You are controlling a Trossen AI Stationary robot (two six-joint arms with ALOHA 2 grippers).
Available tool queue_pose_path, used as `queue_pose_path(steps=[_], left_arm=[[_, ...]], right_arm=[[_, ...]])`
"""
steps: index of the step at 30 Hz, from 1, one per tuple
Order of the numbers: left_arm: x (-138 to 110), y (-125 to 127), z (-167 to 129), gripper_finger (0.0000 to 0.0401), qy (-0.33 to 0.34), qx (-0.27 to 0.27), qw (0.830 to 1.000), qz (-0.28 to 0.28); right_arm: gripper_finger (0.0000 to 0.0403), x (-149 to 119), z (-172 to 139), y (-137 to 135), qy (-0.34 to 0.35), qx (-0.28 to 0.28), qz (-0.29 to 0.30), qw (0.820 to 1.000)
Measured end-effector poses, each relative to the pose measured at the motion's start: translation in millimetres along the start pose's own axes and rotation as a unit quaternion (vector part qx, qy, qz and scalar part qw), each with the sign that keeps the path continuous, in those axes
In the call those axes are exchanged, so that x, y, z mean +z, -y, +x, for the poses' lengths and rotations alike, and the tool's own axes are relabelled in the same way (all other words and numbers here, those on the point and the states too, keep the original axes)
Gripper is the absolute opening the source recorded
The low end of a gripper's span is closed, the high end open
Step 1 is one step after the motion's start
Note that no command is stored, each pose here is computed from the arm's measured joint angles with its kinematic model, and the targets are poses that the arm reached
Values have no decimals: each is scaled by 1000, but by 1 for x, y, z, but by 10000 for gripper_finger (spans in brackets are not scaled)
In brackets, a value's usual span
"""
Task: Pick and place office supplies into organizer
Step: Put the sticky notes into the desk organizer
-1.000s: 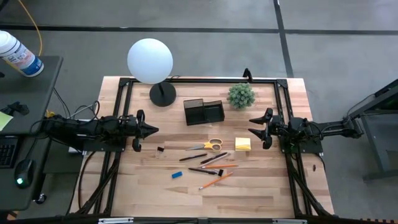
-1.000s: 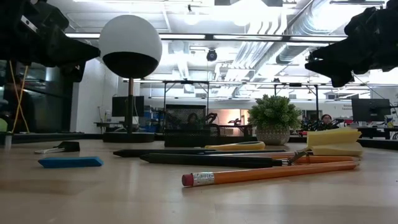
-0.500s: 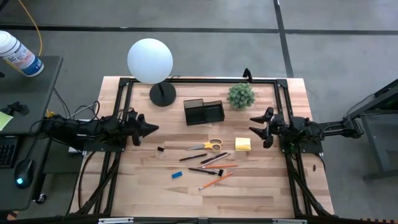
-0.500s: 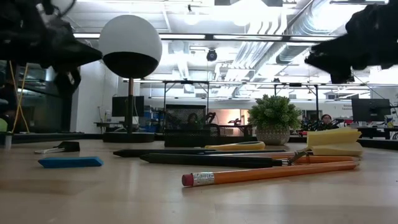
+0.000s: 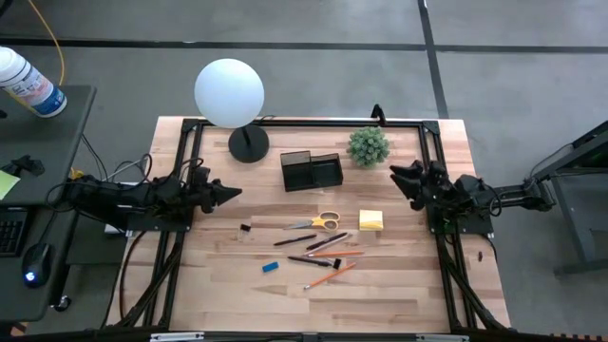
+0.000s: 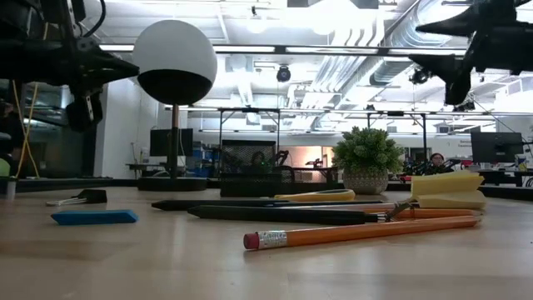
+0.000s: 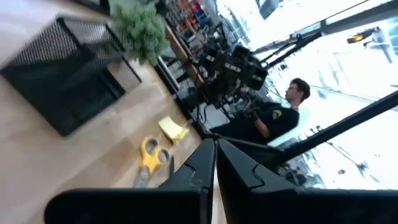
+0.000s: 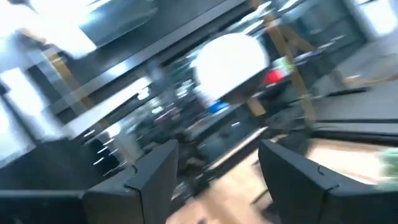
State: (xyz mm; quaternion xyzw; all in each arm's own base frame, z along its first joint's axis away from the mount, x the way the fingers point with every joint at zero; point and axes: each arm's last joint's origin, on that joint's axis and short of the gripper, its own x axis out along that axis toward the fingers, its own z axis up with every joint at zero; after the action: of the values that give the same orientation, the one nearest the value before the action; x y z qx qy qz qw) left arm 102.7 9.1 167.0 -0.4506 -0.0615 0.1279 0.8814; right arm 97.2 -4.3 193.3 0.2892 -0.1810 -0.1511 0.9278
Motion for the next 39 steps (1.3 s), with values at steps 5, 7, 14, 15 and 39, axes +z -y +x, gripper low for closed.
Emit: queue_pose_path(steps=[5,7,14,15,39], left_arm=[[3,4,0,8,13,-21,997,69],[3,5,0,8,7,-32,995,92],[4,9,-1,8,5,-65,992,110],[4,9,0,8,2,-66,992,112],[63,111,29,8,-8,-111,937,331]], right_arm=[[224,3,0,3,43,-58,42,996],[224,4,0,3,46,-63,44,996],[224,22,10,-14,51,-59,41,996],[224,25,14,-18,47,-66,24,996],[168,38,129,-96,-60,-123,-81,987]])
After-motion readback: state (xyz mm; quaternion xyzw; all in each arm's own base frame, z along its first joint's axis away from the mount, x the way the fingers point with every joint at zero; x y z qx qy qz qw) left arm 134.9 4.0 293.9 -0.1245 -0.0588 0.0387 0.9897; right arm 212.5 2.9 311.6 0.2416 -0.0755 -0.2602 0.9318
